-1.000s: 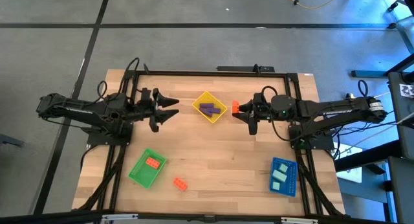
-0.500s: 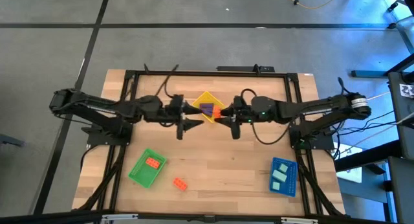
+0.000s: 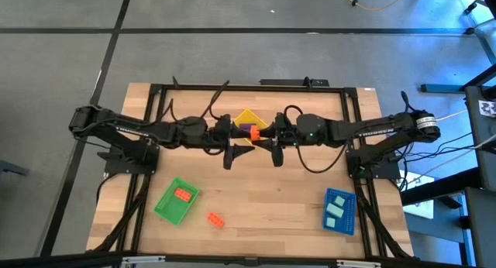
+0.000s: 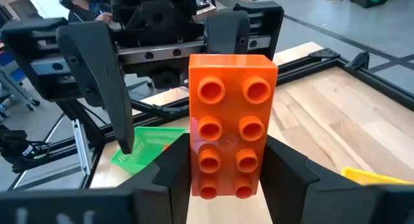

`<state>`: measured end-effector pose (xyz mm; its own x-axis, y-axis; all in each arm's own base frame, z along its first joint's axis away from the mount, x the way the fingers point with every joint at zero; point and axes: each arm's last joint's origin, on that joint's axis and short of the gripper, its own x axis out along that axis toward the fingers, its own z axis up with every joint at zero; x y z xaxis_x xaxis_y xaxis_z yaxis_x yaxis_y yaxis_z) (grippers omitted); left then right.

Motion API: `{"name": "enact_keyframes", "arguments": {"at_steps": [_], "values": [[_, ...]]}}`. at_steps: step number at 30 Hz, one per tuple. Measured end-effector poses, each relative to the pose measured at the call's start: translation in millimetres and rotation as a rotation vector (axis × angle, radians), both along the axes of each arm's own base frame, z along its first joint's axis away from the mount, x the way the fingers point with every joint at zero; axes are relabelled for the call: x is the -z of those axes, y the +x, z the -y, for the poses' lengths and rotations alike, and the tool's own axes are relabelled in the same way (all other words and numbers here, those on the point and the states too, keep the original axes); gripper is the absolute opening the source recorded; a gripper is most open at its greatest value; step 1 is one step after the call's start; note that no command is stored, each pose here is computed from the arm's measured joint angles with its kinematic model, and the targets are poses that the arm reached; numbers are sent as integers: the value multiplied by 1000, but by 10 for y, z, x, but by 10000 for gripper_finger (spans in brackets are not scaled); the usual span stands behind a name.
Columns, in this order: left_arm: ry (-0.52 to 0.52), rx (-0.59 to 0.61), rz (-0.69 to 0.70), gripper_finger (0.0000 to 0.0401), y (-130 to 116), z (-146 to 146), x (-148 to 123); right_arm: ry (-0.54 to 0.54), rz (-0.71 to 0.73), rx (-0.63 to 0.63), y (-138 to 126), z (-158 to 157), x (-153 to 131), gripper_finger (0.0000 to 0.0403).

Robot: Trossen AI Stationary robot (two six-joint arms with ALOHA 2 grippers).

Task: Sort & place blocks by color
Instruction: Put the top orange game piece into the green bin

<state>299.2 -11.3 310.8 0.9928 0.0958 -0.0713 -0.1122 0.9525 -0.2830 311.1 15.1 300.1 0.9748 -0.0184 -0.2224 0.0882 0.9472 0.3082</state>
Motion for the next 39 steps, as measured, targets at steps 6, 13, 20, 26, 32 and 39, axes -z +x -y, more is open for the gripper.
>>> {"name": "enact_keyframes", "arguments": {"at_steps": [6,13,20,26,32,39], "values": [[70,-7,19,231,-60,-8,-84,-1,14,-2,-59,-20,-76,144],[119,-45,67,231,-169,-25,-222,-42,53,39,-201,2,-233,144],[119,4,78,231,-112,-7,-185,-41,30,39,-175,1,-185,144],[120,-15,93,231,-26,-23,-132,-39,34,38,-153,-3,-172,144],[120,-53,100,231,9,-53,-111,-35,42,16,-145,-10,-174,144],[114,46,163,231,53,-26,-128,-30,44,-20,-134,-22,-167,144]]}}
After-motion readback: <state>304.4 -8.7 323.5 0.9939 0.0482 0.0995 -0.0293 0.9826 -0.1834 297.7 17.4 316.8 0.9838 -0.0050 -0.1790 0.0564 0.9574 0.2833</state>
